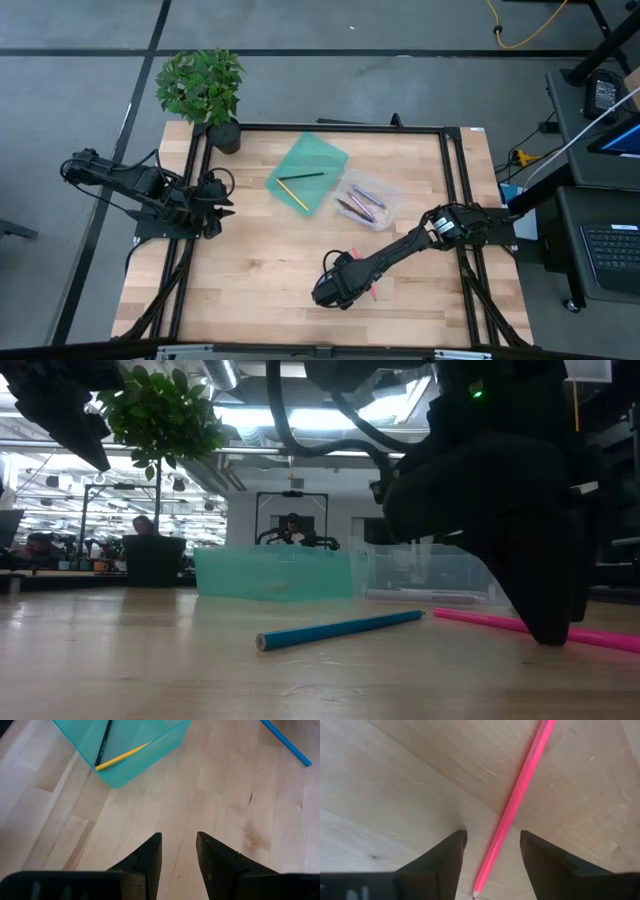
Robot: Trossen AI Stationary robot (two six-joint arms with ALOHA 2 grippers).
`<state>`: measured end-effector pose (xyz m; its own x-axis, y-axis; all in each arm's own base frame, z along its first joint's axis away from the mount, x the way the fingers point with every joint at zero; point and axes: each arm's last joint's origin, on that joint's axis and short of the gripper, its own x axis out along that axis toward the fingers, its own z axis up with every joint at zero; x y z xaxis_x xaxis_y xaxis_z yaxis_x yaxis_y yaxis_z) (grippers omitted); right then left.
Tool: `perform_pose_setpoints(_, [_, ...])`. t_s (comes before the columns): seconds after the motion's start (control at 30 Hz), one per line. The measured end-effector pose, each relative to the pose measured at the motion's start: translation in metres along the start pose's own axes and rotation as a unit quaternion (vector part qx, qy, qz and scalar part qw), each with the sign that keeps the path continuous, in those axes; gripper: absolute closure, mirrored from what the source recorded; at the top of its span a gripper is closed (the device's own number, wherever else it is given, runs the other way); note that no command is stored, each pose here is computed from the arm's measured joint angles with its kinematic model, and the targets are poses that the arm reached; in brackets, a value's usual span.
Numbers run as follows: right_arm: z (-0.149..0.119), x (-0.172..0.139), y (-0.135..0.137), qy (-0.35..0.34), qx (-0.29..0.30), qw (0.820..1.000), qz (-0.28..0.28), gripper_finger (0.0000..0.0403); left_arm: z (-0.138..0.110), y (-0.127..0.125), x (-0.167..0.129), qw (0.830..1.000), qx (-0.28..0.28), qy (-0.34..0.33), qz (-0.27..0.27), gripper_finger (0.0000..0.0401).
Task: Sort pens & pencils
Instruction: Put the pink pencil into the blue bin
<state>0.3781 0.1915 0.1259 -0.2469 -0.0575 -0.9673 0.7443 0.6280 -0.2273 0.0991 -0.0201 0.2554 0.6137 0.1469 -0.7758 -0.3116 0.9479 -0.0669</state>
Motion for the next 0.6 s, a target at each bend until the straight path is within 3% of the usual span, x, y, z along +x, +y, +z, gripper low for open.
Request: perform_pose_setpoints(0.6, [0.0013, 0.0009, -0.0004, -0.015, -0.010, 1.000, -0.005, 0.0203, 0.0000, 0.0000, 0.0000, 1.000, 0.000, 0.000, 0.000, 0.0286])
